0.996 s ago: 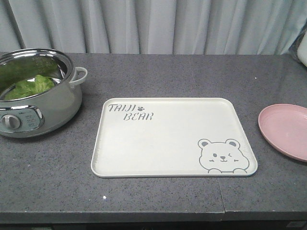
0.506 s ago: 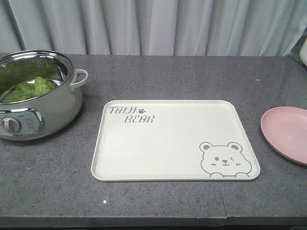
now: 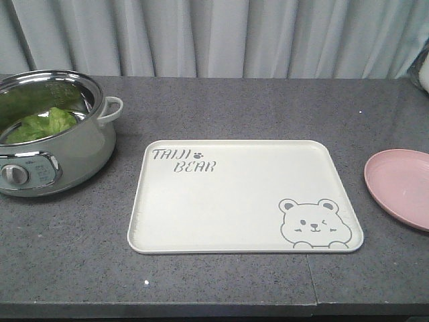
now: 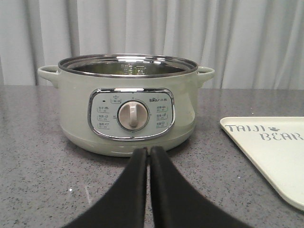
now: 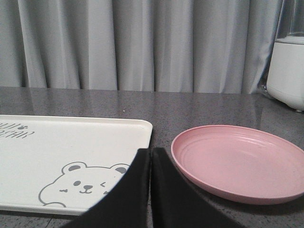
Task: Transfer vegetables to tray and serve
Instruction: 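Move the left gripper above the pot of lettuce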
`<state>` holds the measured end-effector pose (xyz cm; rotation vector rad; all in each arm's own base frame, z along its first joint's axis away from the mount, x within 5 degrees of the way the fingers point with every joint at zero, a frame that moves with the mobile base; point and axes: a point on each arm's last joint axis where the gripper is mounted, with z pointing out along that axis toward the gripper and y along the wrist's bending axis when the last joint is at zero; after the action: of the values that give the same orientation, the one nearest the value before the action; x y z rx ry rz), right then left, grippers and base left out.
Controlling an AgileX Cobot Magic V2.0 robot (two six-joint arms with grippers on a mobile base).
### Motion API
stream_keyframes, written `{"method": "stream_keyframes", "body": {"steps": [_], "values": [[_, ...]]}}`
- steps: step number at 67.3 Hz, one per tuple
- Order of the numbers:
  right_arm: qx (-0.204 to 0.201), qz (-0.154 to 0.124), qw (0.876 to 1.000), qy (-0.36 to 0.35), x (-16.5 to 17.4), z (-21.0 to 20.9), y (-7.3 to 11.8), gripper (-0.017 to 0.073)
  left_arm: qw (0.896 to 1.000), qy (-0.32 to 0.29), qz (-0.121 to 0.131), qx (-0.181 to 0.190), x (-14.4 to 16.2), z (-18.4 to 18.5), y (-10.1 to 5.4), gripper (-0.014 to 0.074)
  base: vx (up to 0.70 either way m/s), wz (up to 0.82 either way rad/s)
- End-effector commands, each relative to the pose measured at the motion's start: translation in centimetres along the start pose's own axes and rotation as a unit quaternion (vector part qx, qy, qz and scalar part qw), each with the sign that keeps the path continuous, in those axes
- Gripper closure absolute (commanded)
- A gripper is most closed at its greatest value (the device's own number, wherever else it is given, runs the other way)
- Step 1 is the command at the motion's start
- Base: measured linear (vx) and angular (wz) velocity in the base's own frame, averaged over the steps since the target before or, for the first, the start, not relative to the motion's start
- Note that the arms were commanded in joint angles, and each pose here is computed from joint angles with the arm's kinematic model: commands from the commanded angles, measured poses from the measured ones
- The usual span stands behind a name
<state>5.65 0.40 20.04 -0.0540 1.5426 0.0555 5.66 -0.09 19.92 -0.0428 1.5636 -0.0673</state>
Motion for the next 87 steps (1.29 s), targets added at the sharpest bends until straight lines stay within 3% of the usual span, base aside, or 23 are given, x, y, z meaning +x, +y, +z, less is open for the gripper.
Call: {"method": "stream_keyframes", "body": {"steps": [1,39,43,48,60,69,81,87], "values": [[0.001,-0.003,0.999,-0.032,-0.2,0.0,0.0,0.0565,0.999,-0.032,-0.006,0.004,0.1,0.0,0.0,0.0599,0.0,0.0],[0.001,-0.003,0.999,-0.05,-0.5,0.0,0.0,0.0565,0.999,-0.037,-0.005,0.004,0.1,0.0,0.0,0.0599,0.0,0.0],[0.001,0.008,0.998,-0.056,-1.0,-0.1,0.0,0.0565,0.999,-0.05,-0.016,0.005,-0.5,-0.1,0.0,0.0599,0.0,0.0],[0.001,0.018,0.998,-0.066,-2.5,-0.2,0.0,0.0565,0.997,-0.072,-0.041,0.009,-2.2,-0.4,-0.2,0.0599,0.0,0.0],[0.0,0.006,1.0,-0.026,-8.1,-0.1,0.0,0.0565,0.991,-0.13,-0.027,0.015,-8.7,-1.9,-0.6,0.0599,0.0,0.0],[0.008,-0.024,0.999,0.022,-11.5,0.8,-0.1,0.0565,0.996,-0.081,-0.018,0.013,-12.9,-1.7,-1.0,0.0599,0.0,0.0],[0.009,-0.024,0.998,0.062,-15.0,3.1,-0.2,0.0565,1.0,-0.015,-0.013,0.009,-17.8,0.7,-1.4,0.0599,0.0,0.0],[0.009,-0.024,0.996,0.089,-15.7,4.6,-0.2,0.0565,1.0,0.026,0.01,0.004,-18.9,2.8,-1.4,0.0599,0.0,0.0]]}}
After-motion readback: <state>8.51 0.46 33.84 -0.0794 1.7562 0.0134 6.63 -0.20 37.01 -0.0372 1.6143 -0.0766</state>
